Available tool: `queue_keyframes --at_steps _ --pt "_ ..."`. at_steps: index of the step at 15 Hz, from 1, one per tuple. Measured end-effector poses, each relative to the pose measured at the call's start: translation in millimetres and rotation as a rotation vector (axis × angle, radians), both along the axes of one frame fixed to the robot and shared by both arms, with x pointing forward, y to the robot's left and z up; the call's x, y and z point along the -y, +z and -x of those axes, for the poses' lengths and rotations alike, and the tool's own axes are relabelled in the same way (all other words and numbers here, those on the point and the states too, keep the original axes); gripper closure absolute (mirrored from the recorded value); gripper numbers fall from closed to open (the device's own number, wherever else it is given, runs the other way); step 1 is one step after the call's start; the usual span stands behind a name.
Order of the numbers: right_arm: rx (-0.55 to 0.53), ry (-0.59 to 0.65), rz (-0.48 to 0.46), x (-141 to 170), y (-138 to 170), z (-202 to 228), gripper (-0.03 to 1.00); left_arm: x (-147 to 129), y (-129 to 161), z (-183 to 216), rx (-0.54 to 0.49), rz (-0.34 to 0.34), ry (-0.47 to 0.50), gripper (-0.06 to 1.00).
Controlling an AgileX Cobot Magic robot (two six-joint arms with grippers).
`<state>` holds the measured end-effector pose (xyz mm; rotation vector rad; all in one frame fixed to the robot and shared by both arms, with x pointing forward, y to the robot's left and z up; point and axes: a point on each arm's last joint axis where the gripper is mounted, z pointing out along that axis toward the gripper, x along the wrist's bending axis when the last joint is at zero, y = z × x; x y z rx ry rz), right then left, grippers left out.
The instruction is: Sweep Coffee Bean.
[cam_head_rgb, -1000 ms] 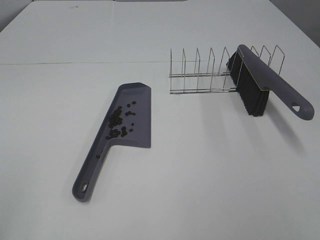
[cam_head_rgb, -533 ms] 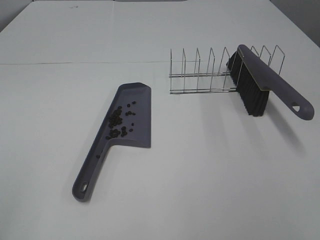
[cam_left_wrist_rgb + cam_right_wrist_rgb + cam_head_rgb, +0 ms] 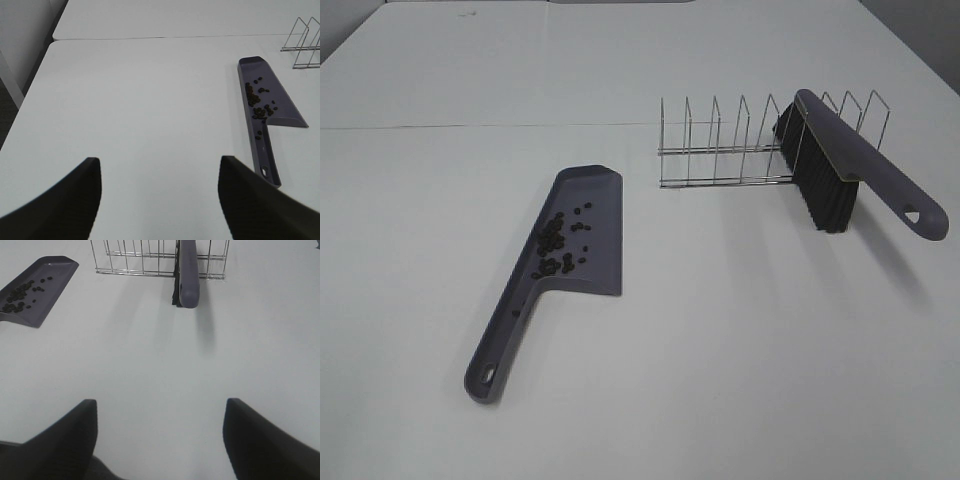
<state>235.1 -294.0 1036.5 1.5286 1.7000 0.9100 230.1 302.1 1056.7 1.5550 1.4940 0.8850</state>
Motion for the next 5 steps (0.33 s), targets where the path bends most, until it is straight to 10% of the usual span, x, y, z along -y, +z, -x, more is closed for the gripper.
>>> queue_keyframes --at_steps 5 --pt "0.0 0.0 0.0 0.0 0.0 0.0 0.34 0.0 0.0 0.0 0.0 0.0 0.0 0.33"
